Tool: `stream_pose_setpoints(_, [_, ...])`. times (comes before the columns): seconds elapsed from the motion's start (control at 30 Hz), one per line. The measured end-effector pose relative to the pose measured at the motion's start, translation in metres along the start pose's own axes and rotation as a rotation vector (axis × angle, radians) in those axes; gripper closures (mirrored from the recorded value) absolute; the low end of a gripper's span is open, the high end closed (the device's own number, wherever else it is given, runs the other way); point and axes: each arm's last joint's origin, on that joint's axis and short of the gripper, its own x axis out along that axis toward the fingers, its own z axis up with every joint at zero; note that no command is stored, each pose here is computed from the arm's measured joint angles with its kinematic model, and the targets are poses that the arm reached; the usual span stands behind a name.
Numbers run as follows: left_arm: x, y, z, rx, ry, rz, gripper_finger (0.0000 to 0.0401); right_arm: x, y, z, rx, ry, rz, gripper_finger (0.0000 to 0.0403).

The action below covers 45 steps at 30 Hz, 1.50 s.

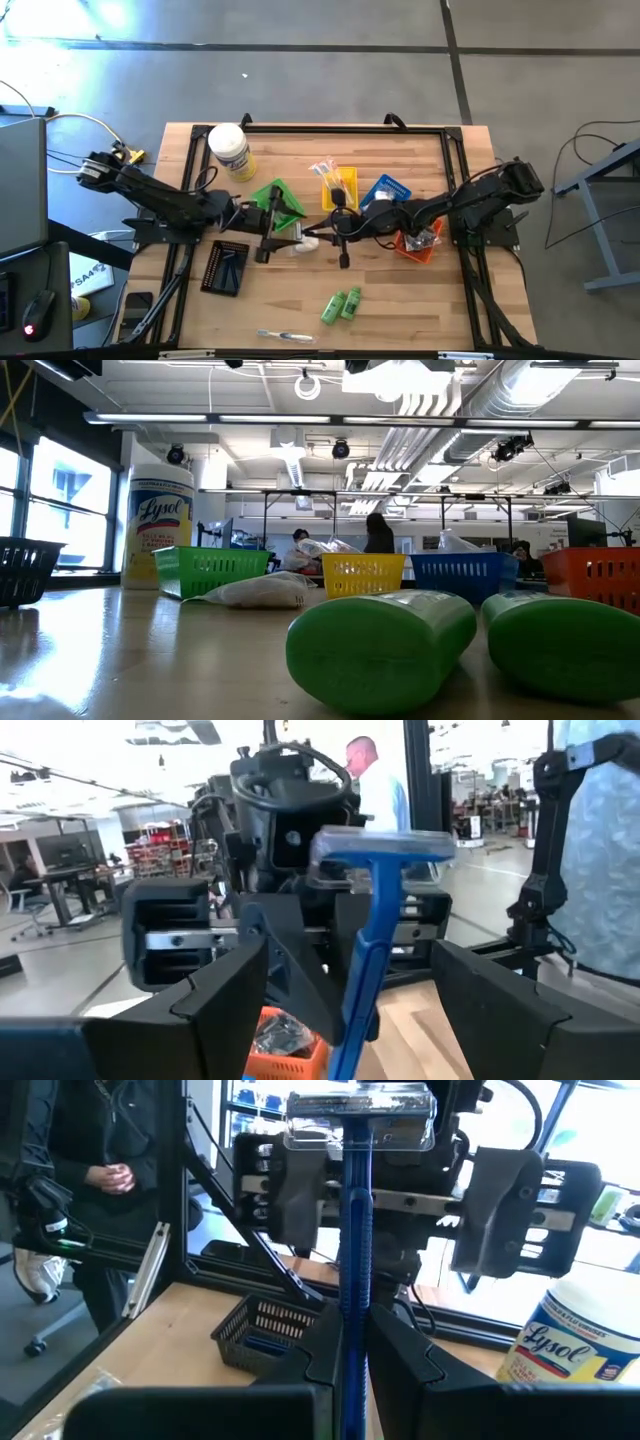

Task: Pick & Place Travel size toiletries
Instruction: Put the razor into the black bin

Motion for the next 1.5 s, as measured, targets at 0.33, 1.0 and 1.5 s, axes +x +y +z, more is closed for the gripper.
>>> stream_pose_setpoints(0.33, [0.011,0.000,-0.001,0.008,0.024,0.005,0.0159,0.001,-0.004,-0.001,0.001,0.006,-0.012,0.0376])
stream_pose_setpoints(1.0, [0.008,0.002,-0.001,0.035,0.062,0.004,0.0376,-0.001,-0.002,-0.006,0.021,0.077,-0.009,0.0329])
stream_pose_setpoints(1.5, [-0.059,-0.011,0.045,-0.134,0.224,0.170,0.0376,-0.044,-0.002,0.020,0.080,0.207,-0.116,0.0157])
